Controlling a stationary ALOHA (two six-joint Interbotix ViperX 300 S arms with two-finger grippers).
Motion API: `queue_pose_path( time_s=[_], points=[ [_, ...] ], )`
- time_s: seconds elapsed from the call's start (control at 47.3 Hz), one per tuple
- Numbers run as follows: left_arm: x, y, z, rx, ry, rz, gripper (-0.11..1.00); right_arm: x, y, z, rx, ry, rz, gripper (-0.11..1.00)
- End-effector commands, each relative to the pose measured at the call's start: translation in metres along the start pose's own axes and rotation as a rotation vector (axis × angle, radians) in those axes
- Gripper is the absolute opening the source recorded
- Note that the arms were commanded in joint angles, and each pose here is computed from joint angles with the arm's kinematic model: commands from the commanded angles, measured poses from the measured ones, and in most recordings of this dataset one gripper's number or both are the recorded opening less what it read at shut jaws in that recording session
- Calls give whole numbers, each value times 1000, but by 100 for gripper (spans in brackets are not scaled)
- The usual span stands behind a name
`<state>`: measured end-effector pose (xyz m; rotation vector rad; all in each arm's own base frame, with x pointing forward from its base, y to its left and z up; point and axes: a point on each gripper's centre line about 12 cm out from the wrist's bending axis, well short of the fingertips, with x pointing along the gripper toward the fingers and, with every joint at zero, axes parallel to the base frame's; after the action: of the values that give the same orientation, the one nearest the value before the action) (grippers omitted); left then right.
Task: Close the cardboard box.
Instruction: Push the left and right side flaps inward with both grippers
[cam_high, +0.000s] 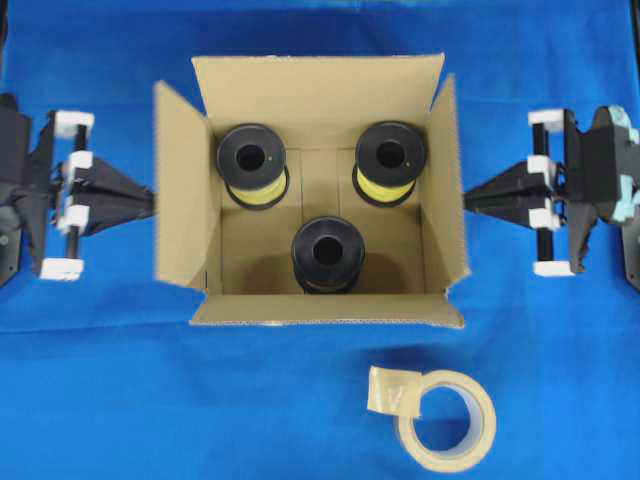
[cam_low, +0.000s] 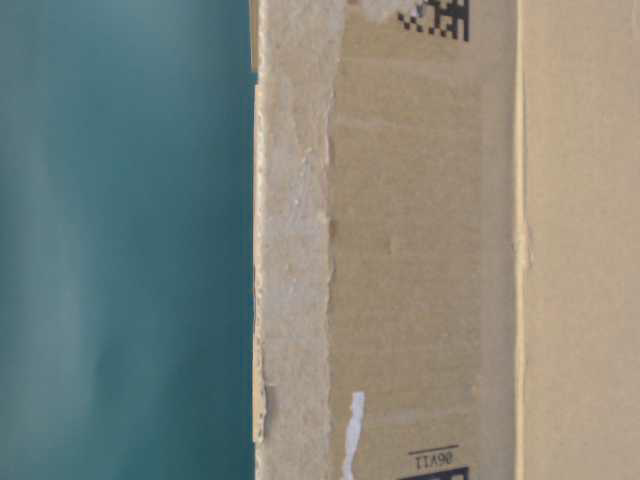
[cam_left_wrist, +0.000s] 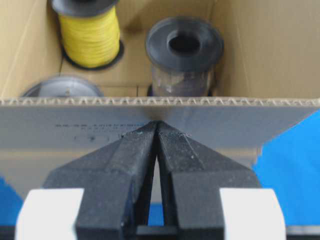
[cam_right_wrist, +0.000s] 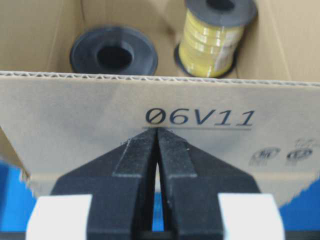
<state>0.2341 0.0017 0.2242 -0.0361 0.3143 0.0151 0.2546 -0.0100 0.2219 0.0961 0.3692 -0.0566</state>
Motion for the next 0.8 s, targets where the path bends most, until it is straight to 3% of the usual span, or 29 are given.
queue_pose_path(
  time_s=[0.0, 0.169, 0.317, 0.782],
  points=[
    [11, 0, 17, 0, -46, 2, 0, 6, 1, 17, -3, -66, 4, 0],
    [36, 0, 20, 0, -52, 5, 0, 22, 1, 23, -4, -109, 6, 0],
    [61, 0, 22, 0, -20, 7, 0, 42, -1, 20, -4, -70, -3, 0],
    [119, 1, -4, -1, 119, 13, 0, 84, -6, -14, 11, 43, -22, 0]
  ],
)
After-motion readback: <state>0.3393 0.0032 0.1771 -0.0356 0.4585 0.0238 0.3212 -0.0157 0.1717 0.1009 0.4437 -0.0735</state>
